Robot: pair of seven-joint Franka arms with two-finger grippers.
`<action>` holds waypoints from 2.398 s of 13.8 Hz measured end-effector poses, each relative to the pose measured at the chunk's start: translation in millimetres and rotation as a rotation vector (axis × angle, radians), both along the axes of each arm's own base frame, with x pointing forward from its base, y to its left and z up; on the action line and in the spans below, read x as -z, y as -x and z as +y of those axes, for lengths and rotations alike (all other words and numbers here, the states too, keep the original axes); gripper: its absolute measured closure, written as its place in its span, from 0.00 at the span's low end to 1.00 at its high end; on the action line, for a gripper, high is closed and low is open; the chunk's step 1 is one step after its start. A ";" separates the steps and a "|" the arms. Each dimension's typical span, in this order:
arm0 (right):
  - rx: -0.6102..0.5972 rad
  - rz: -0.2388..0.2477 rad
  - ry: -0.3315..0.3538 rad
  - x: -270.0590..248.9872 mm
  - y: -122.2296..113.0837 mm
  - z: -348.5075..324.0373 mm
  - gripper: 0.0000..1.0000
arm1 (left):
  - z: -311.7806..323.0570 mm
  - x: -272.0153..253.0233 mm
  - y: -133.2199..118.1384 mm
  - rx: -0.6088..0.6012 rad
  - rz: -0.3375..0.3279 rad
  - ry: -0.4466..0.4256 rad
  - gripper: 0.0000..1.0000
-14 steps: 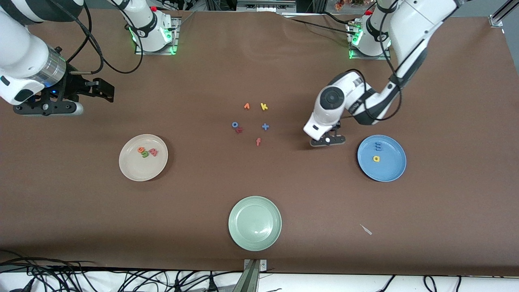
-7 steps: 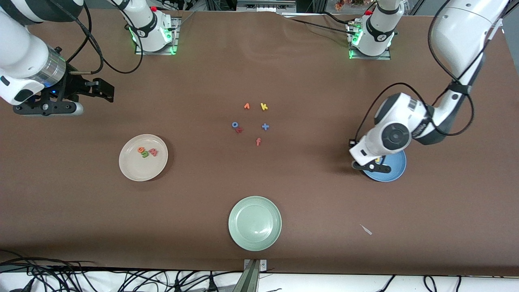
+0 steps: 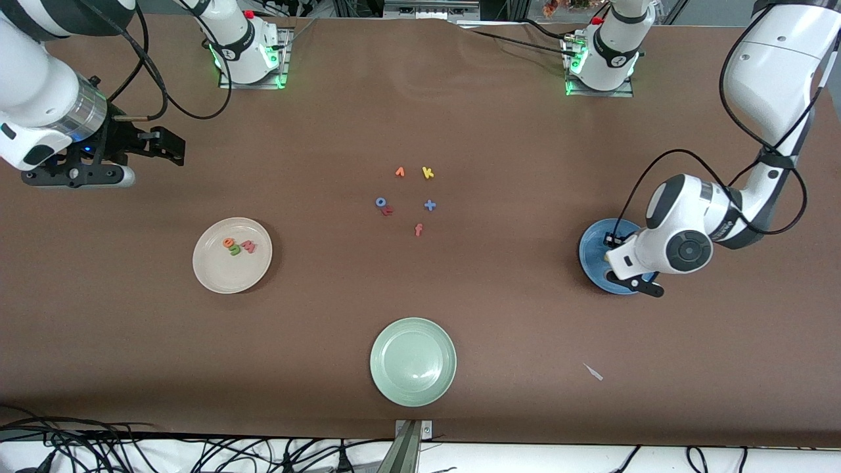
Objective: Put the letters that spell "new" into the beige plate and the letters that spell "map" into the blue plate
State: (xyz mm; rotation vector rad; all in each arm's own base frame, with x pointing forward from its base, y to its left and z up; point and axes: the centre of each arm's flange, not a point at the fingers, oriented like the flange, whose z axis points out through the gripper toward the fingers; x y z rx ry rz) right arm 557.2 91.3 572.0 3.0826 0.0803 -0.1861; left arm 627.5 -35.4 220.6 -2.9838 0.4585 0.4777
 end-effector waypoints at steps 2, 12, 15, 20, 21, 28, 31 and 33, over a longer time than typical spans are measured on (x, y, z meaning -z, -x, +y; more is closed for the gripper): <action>0.000 0.001 0.000 0.2 0.0 0.0 0.00 | 12.1 -37.0 -17.4 -0.025 0.006 -0.028 0.14; 0.000 0.003 0.000 1.0 -0.1 -0.1 0.00 | 85.5 -195.5 -31.8 -0.236 -0.054 -0.030 0.00; 0.000 0.003 0.000 1.1 -0.1 0.0 0.00 | 83.5 -250.5 -13.8 -0.324 -0.103 0.030 0.00; -0.001 -0.001 0.000 0.9 -0.6 0.6 0.00 | 30.5 -324.7 37.1 -0.265 -0.210 0.006 0.00; -0.004 -0.007 -0.002 0.5 -1.0 1.9 0.00 | 23.8 -328.3 48.0 -0.255 -0.213 0.000 0.00; -0.011 -0.059 -0.011 -5.3 -5.9 6.2 0.00 | 29.5 -344.0 68.3 -0.294 -0.238 0.051 0.00; -0.011 -0.062 -0.012 -6.2 -6.2 6.0 0.00 | 38.2 -369.6 77.9 -0.310 -0.281 0.052 0.00; -0.011 -0.065 -0.012 -7.9 -6.4 5.9 0.00 | 44.7 -377.5 83.3 -0.322 -0.284 0.050 0.00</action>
